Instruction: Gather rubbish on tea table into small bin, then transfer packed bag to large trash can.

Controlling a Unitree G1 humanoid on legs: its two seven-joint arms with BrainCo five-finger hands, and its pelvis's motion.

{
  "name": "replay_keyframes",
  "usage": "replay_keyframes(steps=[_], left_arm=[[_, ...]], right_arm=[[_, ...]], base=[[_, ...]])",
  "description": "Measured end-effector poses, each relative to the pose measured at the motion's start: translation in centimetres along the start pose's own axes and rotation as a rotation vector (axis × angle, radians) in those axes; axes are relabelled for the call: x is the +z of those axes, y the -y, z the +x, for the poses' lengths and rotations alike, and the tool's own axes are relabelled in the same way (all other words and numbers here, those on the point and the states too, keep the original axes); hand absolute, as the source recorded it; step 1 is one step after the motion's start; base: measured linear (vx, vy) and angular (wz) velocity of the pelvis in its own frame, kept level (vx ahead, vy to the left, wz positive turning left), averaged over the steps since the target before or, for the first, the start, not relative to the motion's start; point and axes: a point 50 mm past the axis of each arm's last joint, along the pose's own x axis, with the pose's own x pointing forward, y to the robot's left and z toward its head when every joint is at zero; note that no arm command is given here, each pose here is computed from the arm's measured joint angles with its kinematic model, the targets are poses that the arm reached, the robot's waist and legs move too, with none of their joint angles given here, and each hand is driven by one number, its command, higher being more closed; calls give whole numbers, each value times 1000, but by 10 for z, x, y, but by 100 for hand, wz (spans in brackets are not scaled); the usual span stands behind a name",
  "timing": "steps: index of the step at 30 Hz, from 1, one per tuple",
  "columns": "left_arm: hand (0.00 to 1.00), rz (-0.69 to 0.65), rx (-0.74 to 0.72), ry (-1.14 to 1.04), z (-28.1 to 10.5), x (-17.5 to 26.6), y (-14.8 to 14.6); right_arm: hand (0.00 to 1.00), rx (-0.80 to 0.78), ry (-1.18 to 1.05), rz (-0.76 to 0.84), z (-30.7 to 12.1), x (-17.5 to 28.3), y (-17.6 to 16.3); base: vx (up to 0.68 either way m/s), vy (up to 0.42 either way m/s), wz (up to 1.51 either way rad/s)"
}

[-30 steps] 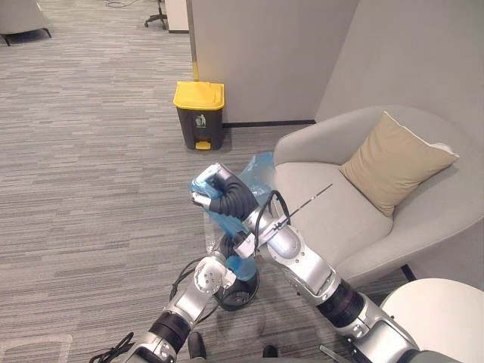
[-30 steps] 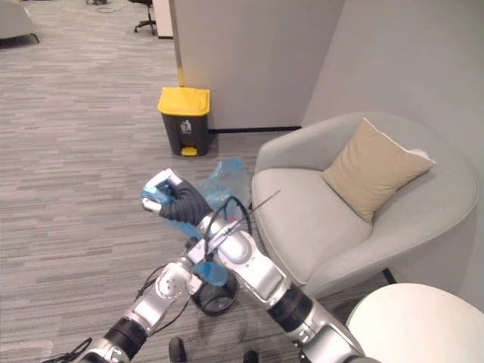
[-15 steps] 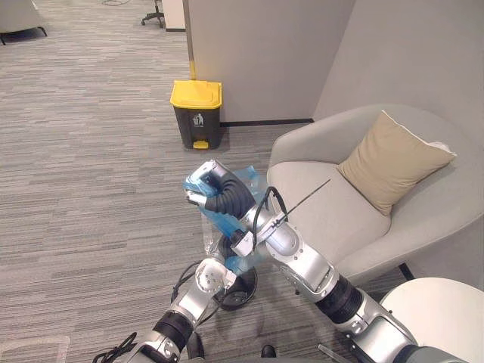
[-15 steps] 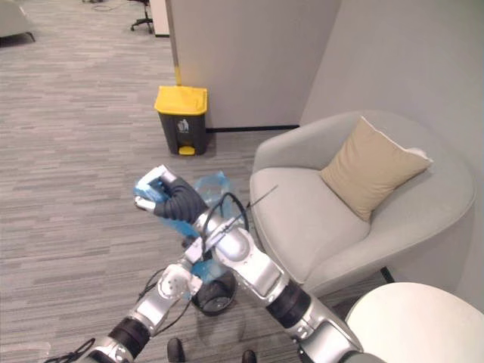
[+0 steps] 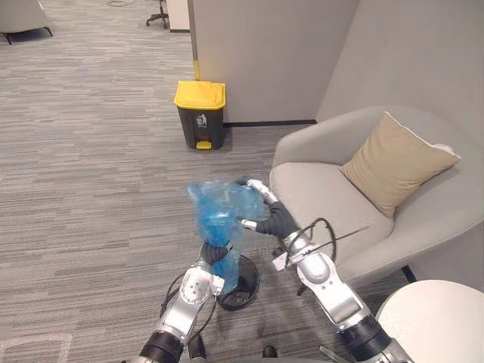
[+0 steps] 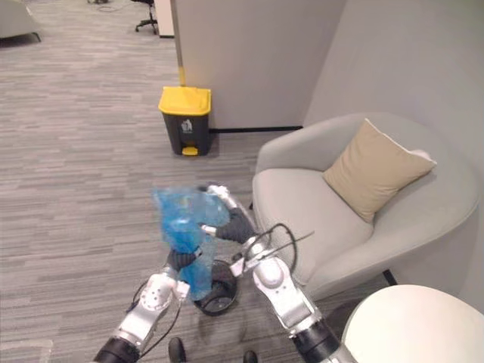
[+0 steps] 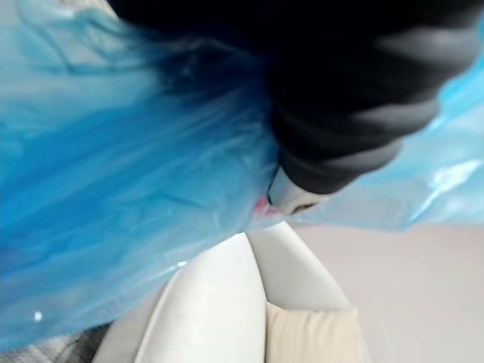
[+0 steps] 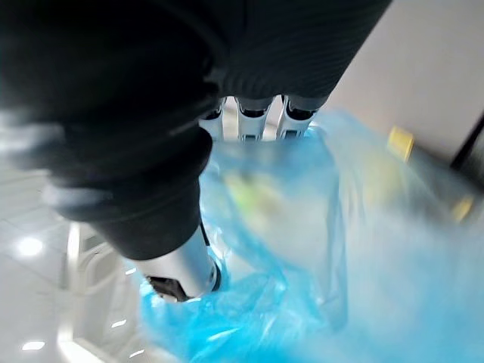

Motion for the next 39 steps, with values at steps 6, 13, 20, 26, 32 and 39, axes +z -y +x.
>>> replay_keyframes(steps=[6,13,20,26,32,39], left_arm=[[100,-41,63,-64,-15,-18,-14],[100,-198,205,-229,-37,-56,-34],[100,-226,222,-466,-62,-105,-37],[100,-247,222,-645,-89,-138,-29],[100,-293,222,-671,-91,-140,-19],[100,-300,236,-572,-70,-121,-24]], right_arm=[[0,-219,-194,4,-35,-31,23],[0,-363,-635,295,-90,-106,11],[0,-318,-1115,444,-173,-160,-29],[0,-325,-1296,471,-203,-171,-40],[0,-378,-1249,507,-187,-167,-43],[0,-370,-1245,515,-183,-162,-51]], base=[[79,-7,5],[38,2,8],[76,2,7],[92,-5,0],[-49,44,-20],[-119,-13,4]])
